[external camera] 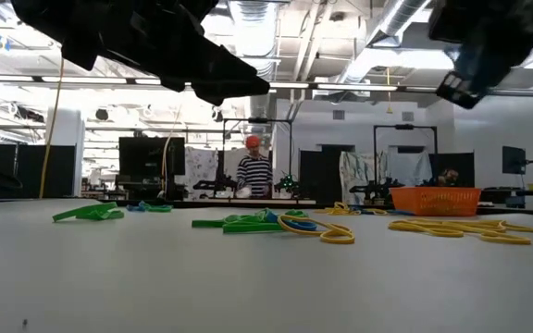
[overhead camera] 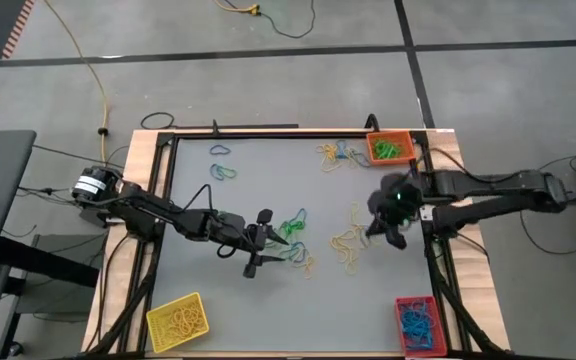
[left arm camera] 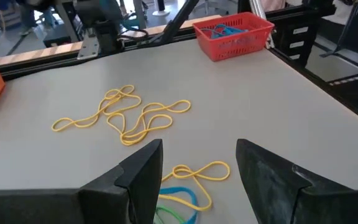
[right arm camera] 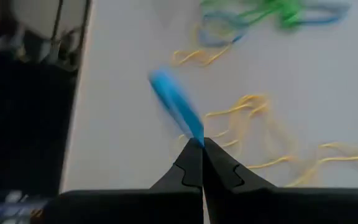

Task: Sort rubber bands into baskets
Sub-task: Put the blue rubber band into the red bin

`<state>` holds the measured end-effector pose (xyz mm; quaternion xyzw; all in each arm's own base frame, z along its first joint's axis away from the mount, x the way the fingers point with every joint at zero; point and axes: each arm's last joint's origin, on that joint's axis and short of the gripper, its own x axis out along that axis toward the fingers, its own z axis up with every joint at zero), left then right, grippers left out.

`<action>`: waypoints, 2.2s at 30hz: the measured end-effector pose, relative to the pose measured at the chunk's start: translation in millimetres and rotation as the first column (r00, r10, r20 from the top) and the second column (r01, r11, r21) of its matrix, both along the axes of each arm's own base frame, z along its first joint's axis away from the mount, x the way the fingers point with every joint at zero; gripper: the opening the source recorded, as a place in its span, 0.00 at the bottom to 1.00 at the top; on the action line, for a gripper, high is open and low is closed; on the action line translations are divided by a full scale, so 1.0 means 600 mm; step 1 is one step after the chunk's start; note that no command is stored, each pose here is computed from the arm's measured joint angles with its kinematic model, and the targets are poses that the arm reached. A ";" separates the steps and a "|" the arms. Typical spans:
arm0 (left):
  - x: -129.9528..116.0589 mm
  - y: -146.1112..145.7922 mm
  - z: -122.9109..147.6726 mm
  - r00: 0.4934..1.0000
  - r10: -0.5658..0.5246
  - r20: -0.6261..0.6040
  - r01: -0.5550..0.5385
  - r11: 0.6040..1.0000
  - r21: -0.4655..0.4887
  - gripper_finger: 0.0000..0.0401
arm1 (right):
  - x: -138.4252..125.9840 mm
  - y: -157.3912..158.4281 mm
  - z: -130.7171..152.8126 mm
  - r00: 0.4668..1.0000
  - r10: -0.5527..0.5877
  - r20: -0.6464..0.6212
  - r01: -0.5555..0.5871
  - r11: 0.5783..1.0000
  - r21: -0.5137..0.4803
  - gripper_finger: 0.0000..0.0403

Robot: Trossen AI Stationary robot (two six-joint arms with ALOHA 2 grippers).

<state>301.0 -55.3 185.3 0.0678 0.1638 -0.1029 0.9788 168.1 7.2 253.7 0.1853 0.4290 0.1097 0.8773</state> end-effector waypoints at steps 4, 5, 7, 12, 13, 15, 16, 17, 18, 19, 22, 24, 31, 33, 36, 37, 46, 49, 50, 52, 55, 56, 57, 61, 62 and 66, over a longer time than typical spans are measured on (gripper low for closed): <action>0.001 0.006 0.000 1.000 0.012 0.000 -0.012 1.000 0.000 0.49 | -0.004 0.046 0.000 0.999 0.023 -0.045 -0.020 0.998 0.053 0.06; 0.001 0.007 0.000 1.000 0.014 0.000 -0.014 1.000 0.000 0.49 | -0.006 0.058 -0.001 0.998 0.031 -0.062 -0.027 0.998 0.064 0.06; 0.002 0.009 0.000 1.000 0.017 0.001 -0.017 1.000 0.003 0.49 | -0.012 0.081 -0.004 0.994 0.045 -0.103 -0.035 0.995 0.090 0.06; 0.003 0.017 0.000 1.000 0.031 0.002 -0.031 0.999 0.007 0.49 | -0.036 0.135 -0.008 0.977 0.062 -0.203 -0.032 0.988 0.149 0.06; 0.003 0.018 0.000 0.999 0.034 0.003 -0.034 0.999 0.007 0.49 | -0.041 0.144 -0.009 0.972 0.058 -0.227 -0.022 0.987 0.159 0.06; 0.003 0.021 0.000 0.999 0.039 0.003 -0.039 0.999 0.007 0.49 | -0.051 0.162 -0.012 0.962 0.047 -0.270 0.003 0.983 0.182 0.06; 0.004 0.022 0.000 0.999 0.041 0.003 -0.041 0.999 0.007 0.49 | -0.055 0.170 -0.014 0.954 0.041 -0.298 0.016 0.982 0.186 0.06; 0.004 0.023 0.001 0.999 0.042 0.006 -0.042 0.999 0.007 0.49 | -0.060 0.178 -0.017 0.944 0.033 -0.327 0.032 0.981 0.191 0.06; 0.004 0.024 0.001 0.999 0.044 0.008 -0.044 0.999 0.006 0.49 | -0.064 0.185 -0.019 0.936 0.025 -0.350 0.046 0.980 0.193 0.06; 0.004 0.025 0.001 0.999 0.046 0.009 -0.046 0.999 0.006 0.49 | -0.067 0.193 -0.022 0.927 0.018 -0.373 0.061 0.978 0.199 0.06; 0.005 0.027 0.002 0.999 0.051 0.016 -0.051 0.999 0.005 0.49 | -0.078 0.214 -0.031 0.891 0.002 -0.454 0.101 0.974 0.202 0.06; 0.005 0.029 0.003 0.998 0.054 0.021 -0.054 0.999 0.004 0.49 | -0.085 0.228 -0.038 0.863 -0.015 -0.504 0.132 0.972 0.197 0.06; 0.006 0.029 0.005 0.998 0.054 0.033 -0.054 0.999 0.004 0.49 | -0.112 0.273 -0.059 0.762 -0.071 -0.644 0.240 0.955 0.178 0.06; 0.007 0.031 0.006 0.998 0.055 0.042 -0.056 0.998 0.008 0.49 | -0.116 0.285 -0.063 0.748 -0.072 -0.659 0.252 0.950 0.183 0.06; 0.007 0.034 0.007 0.997 0.060 0.050 -0.061 0.998 0.012 0.49 | -0.117 0.300 -0.069 0.735 -0.070 -0.674 0.273 0.941 0.200 0.06; 0.008 0.035 0.008 0.997 0.062 0.052 -0.063 0.998 0.012 0.49 | -0.116 0.305 -0.071 0.729 -0.063 -0.682 0.278 0.938 0.210 0.07; 0.009 0.041 0.009 0.996 0.074 0.058 -0.075 0.997 0.011 0.49 | -0.123 0.351 -0.097 0.629 0.008 -0.777 0.289 0.926 0.244 0.07; 0.009 0.041 0.009 0.996 0.072 0.060 -0.073 0.997 0.017 0.49 | -0.125 0.360 -0.104 0.605 0.018 -0.796 0.289 0.927 0.240 0.07; 0.009 0.041 0.009 0.996 0.072 0.060 -0.073 0.997 0.017 0.49 | -0.125 0.361 -0.106 0.598 0.013 -0.801 0.293 0.927 0.234 0.07; 0.009 0.041 0.009 0.996 0.072 0.060 -0.073 0.997 0.018 0.49 | -0.124 0.361 -0.109 0.583 0.002 -0.813 0.308 0.925 0.223 0.08; 0.009 0.042 0.009 0.996 0.072 0.060 -0.074 0.997 0.018 0.49 | -0.125 0.359 -0.110 0.565 -0.018 -0.825 0.324 0.924 0.202 0.14; 0.009 0.042 0.009 0.996 0.072 0.060 -0.074 0.997 0.018 0.49 | -0.125 0.359 -0.110 0.564 -0.018 -0.825 0.323 0.925 0.200 0.17; 0.009 0.042 0.009 0.996 0.073 0.060 -0.074 0.997 0.018 0.49 | -0.125 0.359 -0.110 0.564 -0.019 -0.826 0.324 0.925 0.200 0.20; 0.008 0.042 0.008 0.996 0.072 0.056 -0.074 0.997 0.019 0.49 | -0.125 0.360 -0.111 0.557 -0.021 -0.830 0.332 0.922 0.199 0.34; 0.008 0.042 0.008 0.996 0.072 0.055 -0.073 0.997 0.021 0.49 | -0.125 0.360 -0.111 0.554 -0.024 -0.832 0.336 0.921 0.197 0.37; 0.008 0.042 0.008 0.996 0.069 0.056 -0.070 0.997 0.030 0.49 | -0.125 0.359 -0.111 0.543 -0.048 -0.839 0.368 0.911 0.185 0.50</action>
